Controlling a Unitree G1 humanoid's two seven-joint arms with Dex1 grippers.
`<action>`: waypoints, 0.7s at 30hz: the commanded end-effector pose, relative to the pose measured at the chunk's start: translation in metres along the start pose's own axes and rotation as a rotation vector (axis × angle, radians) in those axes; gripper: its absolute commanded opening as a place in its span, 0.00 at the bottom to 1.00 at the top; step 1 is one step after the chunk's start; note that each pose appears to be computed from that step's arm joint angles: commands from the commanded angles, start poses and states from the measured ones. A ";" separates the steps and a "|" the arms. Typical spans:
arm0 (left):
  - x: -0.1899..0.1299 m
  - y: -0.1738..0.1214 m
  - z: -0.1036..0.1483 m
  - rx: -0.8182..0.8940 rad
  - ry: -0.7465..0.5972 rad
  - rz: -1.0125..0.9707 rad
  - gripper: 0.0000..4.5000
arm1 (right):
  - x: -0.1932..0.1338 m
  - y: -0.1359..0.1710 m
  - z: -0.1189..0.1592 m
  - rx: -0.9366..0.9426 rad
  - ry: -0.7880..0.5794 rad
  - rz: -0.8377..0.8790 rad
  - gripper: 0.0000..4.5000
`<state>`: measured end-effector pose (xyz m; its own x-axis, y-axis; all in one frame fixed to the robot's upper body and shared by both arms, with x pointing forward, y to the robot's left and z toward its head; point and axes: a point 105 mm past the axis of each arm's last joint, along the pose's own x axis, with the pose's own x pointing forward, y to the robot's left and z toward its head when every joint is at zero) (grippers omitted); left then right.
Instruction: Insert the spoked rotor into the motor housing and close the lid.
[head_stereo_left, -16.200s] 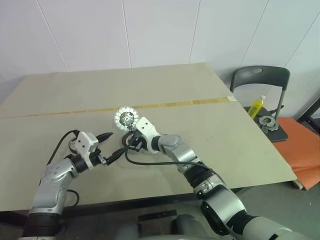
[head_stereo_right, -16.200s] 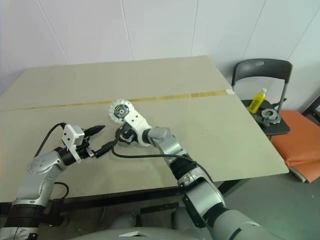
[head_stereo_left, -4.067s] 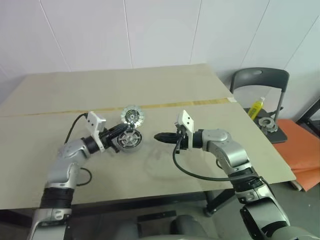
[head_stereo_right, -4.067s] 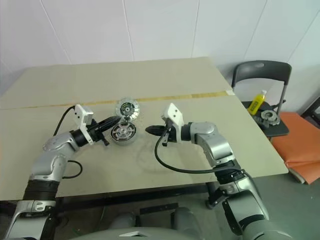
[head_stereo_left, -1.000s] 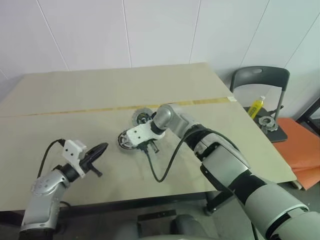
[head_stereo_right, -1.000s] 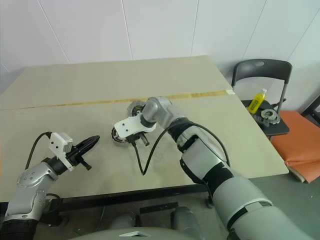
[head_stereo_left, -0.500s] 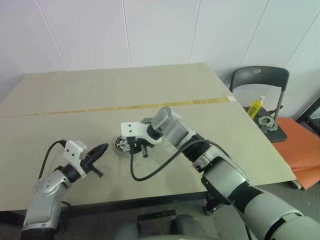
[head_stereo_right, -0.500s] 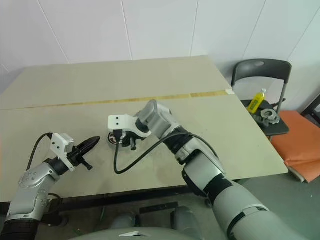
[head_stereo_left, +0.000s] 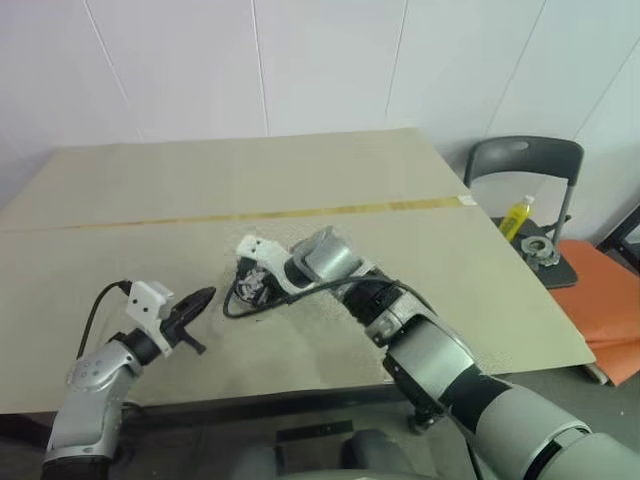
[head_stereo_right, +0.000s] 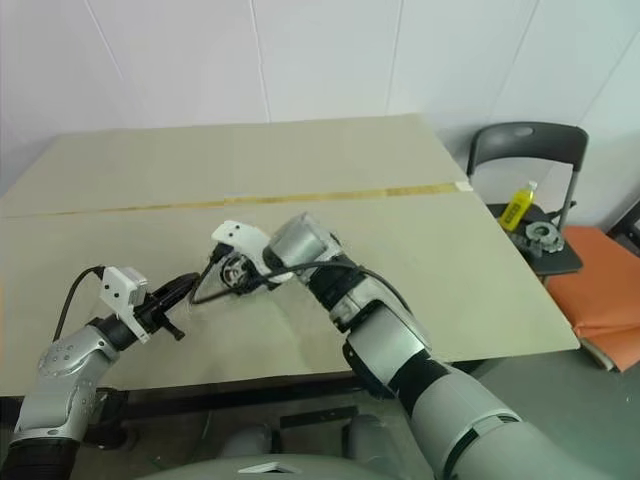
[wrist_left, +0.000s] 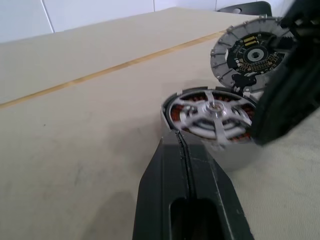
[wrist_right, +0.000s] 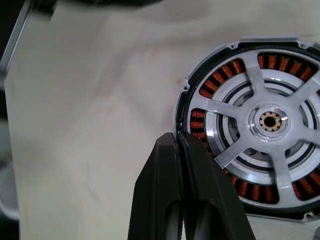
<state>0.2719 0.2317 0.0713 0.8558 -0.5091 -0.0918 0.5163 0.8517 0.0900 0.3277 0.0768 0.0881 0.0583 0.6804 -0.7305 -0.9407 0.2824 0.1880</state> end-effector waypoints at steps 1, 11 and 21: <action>-0.001 0.005 0.011 0.032 -0.035 0.011 0.00 | 0.006 0.006 0.026 0.016 -0.041 -0.051 0.01; 0.000 0.005 0.010 0.032 -0.032 0.008 0.00 | 0.007 0.007 0.029 0.011 -0.032 -0.024 0.05; 0.001 0.006 0.009 0.028 -0.027 0.007 0.00 | -0.001 0.014 0.037 -0.134 -0.053 0.038 0.44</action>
<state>0.2724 0.2340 0.0671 0.8580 -0.5033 -0.1030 0.5114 0.8558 0.0781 0.3310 0.0878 0.0951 0.0395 0.6779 -0.7341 -0.9514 0.2500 0.1796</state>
